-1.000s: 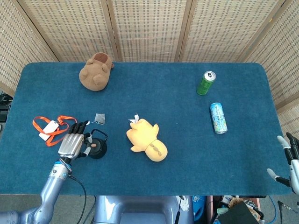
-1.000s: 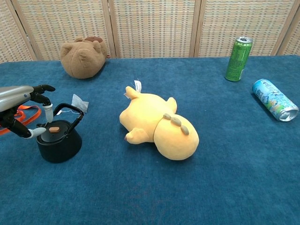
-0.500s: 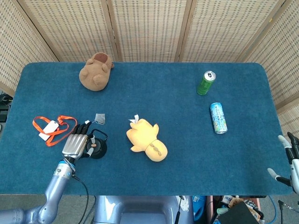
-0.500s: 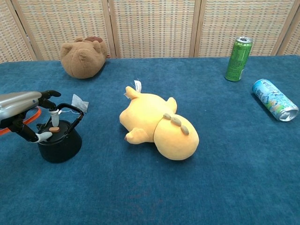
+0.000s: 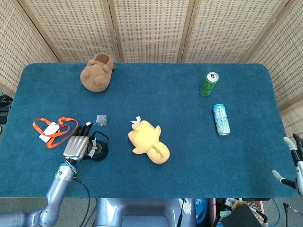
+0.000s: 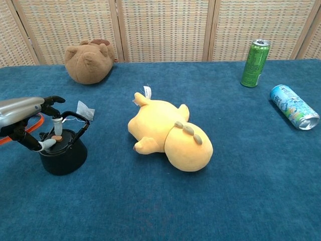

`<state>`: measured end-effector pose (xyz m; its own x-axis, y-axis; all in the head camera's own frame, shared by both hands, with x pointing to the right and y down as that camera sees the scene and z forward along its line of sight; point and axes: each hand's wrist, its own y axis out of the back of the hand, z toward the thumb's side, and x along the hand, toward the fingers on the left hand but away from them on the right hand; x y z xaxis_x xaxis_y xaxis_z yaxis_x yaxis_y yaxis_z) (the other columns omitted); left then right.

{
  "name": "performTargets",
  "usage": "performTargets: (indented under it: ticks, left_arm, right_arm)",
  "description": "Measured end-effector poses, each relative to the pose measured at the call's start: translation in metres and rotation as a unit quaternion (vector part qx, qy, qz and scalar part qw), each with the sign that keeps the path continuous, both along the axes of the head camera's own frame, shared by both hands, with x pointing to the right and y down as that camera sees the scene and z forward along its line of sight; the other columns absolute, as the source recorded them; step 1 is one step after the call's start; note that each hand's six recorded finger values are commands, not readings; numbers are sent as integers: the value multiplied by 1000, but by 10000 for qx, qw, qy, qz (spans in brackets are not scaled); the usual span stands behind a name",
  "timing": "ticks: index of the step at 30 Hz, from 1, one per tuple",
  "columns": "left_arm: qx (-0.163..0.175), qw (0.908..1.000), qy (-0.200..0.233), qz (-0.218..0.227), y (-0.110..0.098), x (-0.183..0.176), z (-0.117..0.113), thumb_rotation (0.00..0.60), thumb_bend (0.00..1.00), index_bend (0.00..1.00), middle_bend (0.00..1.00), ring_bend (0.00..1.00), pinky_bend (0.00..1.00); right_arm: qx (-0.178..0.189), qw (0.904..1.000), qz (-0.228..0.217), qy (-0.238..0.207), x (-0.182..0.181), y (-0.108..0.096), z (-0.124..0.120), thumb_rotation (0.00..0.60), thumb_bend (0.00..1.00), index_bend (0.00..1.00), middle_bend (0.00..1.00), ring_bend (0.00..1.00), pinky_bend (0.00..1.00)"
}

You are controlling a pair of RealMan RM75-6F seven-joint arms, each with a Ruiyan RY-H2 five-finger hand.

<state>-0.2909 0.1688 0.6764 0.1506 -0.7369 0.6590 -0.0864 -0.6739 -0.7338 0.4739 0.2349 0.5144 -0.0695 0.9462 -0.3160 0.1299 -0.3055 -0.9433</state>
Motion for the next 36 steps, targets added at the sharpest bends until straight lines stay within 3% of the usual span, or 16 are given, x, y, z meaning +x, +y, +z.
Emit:
performTargets:
  ticks: [9, 16, 27, 32, 34, 36]
  left_arm:
    - [359, 9982, 481, -71, -11, 1, -37, 600, 431, 576, 0, 0, 0]
    - [435, 9981, 363, -238, -15, -33, -56, 600, 431, 576, 0, 0, 0]
    - [71, 9975, -106, -697, 2, -108, -13, 600, 432, 576, 0, 0, 0]
    - [-126, 9961, -187, -847, 10, -124, 9, 600, 432, 575, 0, 0, 0]
    - [-201, 9960, -164, -856, 13, -123, 15, 600, 424, 476, 0, 0, 0]
    - [-274, 9960, -147, -835, 15, -122, 19, 600, 341, 159, 0, 0, 0]
  right_arm:
    - [-21, 10000, -23, 25, -2, 1, 1, 600, 0, 0, 0, 0, 0]
    - [-44, 10000, -62, 47, -4, 2, 3, 600, 0, 0, 0, 0, 0]
    - [-71, 9999, -75, 76, -6, 4, 5, 600, 0, 0, 0, 0, 0]
    - [-101, 9999, -67, 64, -5, 3, 6, 600, 0, 0, 0, 0, 0]
    - [-103, 9999, -68, 59, -5, 3, 6, 600, 0, 0, 0, 0, 0]
    - [-99, 9999, -65, 50, -5, 3, 6, 600, 0, 0, 0, 0, 0]
